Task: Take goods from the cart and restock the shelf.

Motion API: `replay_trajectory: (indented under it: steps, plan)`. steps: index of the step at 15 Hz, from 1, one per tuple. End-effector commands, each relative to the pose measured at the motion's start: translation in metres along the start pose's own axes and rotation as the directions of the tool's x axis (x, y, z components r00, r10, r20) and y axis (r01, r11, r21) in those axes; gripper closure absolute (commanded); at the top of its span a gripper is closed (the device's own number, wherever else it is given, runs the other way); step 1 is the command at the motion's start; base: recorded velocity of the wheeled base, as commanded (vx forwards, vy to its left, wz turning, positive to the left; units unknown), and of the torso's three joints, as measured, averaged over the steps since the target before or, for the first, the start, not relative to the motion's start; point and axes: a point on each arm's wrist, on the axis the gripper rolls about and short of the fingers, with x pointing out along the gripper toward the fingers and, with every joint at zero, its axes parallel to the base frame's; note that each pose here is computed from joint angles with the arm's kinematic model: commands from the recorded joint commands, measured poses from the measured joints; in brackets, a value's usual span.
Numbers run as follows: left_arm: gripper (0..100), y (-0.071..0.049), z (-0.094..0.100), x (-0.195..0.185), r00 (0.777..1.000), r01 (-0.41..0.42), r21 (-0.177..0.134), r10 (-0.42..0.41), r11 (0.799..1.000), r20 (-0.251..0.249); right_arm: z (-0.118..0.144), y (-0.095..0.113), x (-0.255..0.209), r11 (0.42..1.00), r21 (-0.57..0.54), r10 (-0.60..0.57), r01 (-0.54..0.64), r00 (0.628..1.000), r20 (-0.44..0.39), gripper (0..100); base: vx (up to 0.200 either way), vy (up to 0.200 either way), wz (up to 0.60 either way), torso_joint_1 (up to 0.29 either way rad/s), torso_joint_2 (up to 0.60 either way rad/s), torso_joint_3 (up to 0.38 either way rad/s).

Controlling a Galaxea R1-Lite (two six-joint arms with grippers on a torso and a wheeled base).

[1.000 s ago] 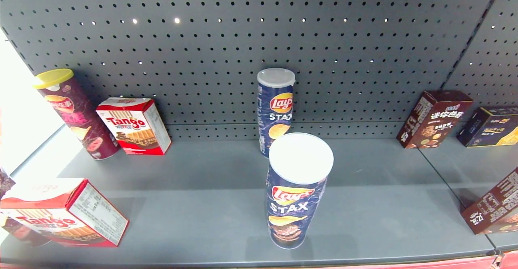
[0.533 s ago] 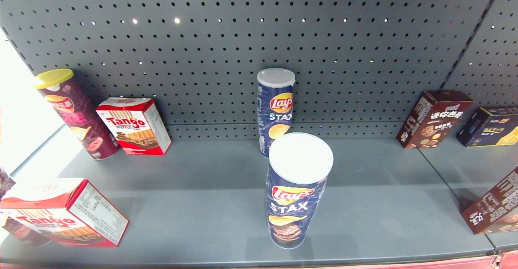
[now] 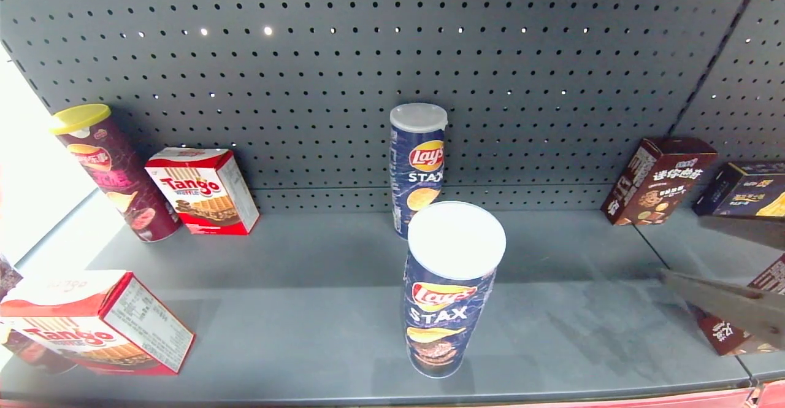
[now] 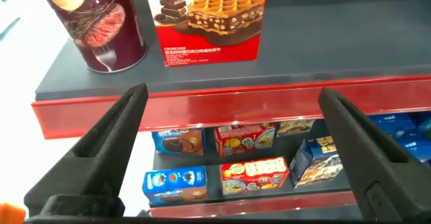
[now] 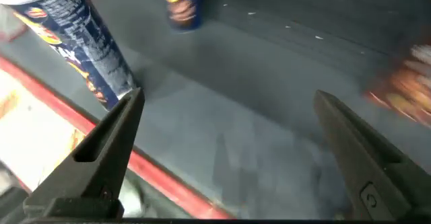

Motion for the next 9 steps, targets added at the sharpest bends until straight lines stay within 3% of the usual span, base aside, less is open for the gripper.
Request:
replay_trajectory:
  steps: [1, 9]
  plan:
    - [0, 0.0, 0.0, 0.0, 1.0, 0.0, -0.001, 0.0, 1.0, -0.005, -0.001, 0.02, 0.072, 0.989, -0.048, 0.128, -0.138, 0.978, -0.166, 0, 0.0, 0.0, 0.0, 0.0, 0.0, 0.0]
    - [0, 0.0, 0.0, 0.0, 1.0, 0.0, -0.005, 0.0, 1.0, -0.005, -0.024, 0.047, 0.089, 0.965, -0.07, 0.224, -0.252, 0.934, -0.279, 0, 0.0, 0.0, 0.0, 0.0, 0.0, 0.0]
